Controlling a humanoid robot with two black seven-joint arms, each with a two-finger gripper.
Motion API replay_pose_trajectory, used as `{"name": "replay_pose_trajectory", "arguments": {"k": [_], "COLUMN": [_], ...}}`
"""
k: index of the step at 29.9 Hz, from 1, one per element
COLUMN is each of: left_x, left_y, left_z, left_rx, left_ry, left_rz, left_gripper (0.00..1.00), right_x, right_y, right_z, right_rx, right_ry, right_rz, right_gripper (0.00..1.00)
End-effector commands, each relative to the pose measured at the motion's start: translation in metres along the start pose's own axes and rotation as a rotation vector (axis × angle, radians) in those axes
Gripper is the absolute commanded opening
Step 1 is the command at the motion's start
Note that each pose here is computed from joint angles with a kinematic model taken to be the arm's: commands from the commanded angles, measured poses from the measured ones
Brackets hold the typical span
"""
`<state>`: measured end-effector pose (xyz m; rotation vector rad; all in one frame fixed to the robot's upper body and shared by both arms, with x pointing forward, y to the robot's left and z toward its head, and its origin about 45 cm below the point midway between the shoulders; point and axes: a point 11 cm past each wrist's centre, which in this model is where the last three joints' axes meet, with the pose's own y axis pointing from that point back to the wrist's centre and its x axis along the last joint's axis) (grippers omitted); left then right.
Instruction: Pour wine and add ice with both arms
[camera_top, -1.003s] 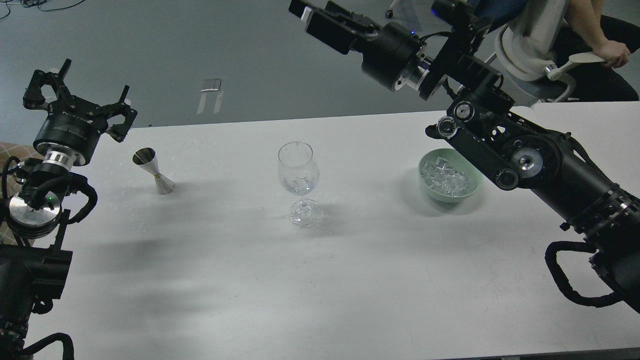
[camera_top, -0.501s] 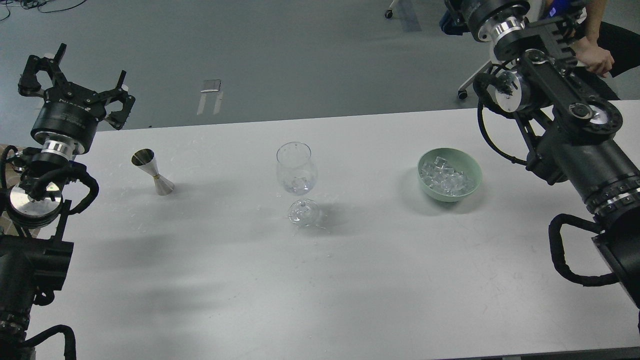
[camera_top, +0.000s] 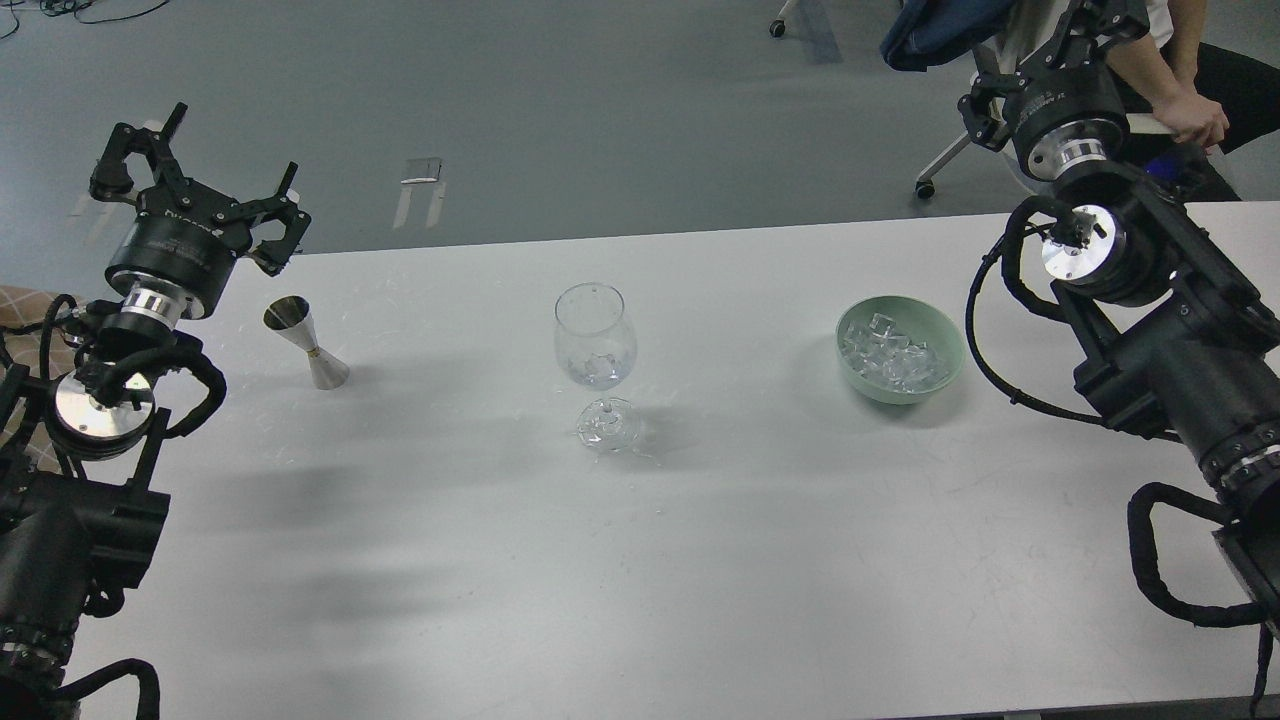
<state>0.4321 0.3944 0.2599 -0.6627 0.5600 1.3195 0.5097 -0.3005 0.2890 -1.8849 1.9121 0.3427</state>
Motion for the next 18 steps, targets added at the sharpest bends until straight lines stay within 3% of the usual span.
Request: {"name": "replay_pose_trajectory", "arguments": {"k": [1,9,18], "left_x": [0.001,-0.010,-0.012], "left_y": [0.000,-0.009,-0.016], "left_z": [-0.005,0.007,0.005], "left_rx": [0.017,-0.035,0.009], "left_ry": [-0.033,-0.068,-0.226], "left_rz": [0.012,-0.012,0.025], "left_gripper": [0.98,0.98,0.98], "right_x": [-0.005,-0.009,-0.011], "right_y": [0.000,0.000,0.000], "right_z": [0.001,0.003,0.006], "right_rx": [0.000,-0.002,-0.010], "right_ry": [-0.006,-0.011,-0.007], "right_rz": [-0.012,-0.020,-0.022], "right_gripper": [1.00,1.00,1.00]}}
